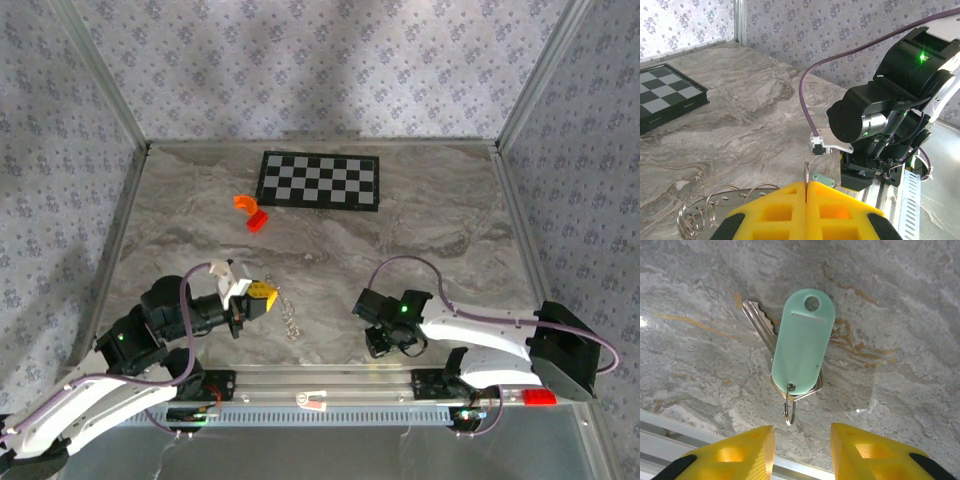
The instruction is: Put the keys on the keyring
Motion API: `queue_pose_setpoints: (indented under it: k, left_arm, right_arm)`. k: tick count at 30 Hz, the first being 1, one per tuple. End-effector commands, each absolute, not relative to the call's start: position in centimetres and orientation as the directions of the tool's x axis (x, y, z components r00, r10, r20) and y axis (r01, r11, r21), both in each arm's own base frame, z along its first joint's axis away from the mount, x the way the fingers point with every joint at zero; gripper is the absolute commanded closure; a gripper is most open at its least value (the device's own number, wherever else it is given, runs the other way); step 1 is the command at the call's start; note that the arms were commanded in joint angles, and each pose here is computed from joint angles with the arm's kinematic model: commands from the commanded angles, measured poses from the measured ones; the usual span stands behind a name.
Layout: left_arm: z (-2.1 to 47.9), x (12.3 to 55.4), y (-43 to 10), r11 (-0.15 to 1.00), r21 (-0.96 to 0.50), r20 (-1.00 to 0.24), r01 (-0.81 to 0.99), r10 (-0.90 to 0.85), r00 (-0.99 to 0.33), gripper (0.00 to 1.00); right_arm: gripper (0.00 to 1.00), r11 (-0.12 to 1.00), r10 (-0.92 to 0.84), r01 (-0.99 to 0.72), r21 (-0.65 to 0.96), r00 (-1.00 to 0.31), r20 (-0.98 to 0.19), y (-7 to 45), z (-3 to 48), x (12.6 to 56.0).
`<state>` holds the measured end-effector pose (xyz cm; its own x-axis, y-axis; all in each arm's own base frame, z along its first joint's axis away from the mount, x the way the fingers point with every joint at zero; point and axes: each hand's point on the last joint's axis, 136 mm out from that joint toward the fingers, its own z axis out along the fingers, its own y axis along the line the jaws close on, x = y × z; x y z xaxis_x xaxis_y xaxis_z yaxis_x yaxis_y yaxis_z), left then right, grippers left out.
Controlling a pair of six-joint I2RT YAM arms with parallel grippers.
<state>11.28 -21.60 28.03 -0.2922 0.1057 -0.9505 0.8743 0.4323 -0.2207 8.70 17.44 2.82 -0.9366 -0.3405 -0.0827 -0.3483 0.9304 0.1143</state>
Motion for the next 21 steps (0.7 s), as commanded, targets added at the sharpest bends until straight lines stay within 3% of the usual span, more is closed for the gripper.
queue_pose_setpoints:
  k: [1, 9, 21]
  left_arm:
    - [29.99, 10.88, -21.89, 0.396, -0.206, -0.967, 0.895, 0.061, -0.249, 1.0]
    - [29.96, 10.85, -21.9, 0.395, -0.207, -0.966, 0.895, 0.063, -0.251, 1.0]
    - [29.65, 11.16, -22.19, 0.401, -0.204, -0.964, 0.893, 0.078, -0.255, 1.0]
  right_arm:
    - [0.66, 0.934, -0.337, -0.348, 0.085, -0.934, -0.117, 17.34, 2.64, 9.37]
    - [0.74, 0.929, -0.349, -0.36, 0.081, -0.929, -0.124, 17.89, 2.25, 9.8]
    - [0.94, 0.925, -0.373, -0.378, 0.047, -0.924, -0.091, 17.5, 2.62, 9.52]
